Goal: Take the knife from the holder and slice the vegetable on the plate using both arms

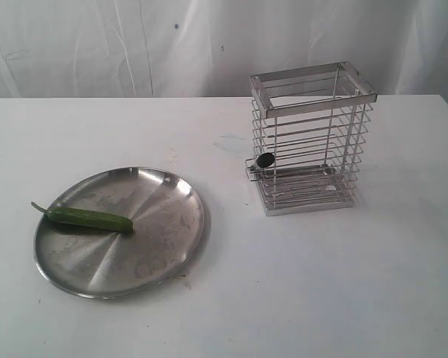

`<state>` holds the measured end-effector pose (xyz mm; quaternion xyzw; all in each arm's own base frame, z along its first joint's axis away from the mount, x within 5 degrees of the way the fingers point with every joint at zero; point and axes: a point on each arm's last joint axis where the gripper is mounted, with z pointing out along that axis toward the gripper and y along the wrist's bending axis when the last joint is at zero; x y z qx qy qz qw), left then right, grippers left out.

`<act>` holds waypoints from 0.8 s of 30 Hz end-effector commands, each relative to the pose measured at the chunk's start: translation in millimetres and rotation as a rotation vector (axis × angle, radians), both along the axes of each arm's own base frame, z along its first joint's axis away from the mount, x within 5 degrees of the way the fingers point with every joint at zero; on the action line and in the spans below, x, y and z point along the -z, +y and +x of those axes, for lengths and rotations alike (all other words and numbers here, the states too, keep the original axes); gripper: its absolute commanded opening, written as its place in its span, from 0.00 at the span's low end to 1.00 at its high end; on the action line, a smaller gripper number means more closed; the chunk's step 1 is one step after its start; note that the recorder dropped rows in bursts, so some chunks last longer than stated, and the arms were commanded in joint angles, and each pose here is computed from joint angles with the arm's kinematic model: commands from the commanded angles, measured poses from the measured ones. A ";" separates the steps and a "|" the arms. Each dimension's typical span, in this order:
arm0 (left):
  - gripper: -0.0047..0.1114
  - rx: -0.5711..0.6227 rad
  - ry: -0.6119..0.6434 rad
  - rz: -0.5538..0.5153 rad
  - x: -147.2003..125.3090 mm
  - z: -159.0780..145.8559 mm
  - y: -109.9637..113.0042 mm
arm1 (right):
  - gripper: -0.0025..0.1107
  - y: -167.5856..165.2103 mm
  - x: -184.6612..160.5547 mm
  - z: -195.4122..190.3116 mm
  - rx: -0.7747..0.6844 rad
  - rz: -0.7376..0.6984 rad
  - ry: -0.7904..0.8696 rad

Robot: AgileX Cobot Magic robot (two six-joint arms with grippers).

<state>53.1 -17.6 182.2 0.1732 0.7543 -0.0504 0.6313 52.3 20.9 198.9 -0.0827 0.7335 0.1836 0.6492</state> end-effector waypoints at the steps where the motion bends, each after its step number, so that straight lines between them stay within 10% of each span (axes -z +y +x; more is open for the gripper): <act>1: 0.04 -0.001 0.005 -0.003 2.0 -0.2 0.1 | 0.02 -0.1 -0.6 0.0 0.004 0.014 -0.023; 15: 0.04 -0.001 0.005 -0.003 2.0 -0.2 0.1 | 0.02 3.7 -137.1 -16.8 -0.094 0.326 0.038; 24: 0.04 -0.001 0.005 -0.003 2.0 -0.2 0.1 | 0.02 39.9 -186.3 32.7 -0.176 0.222 0.475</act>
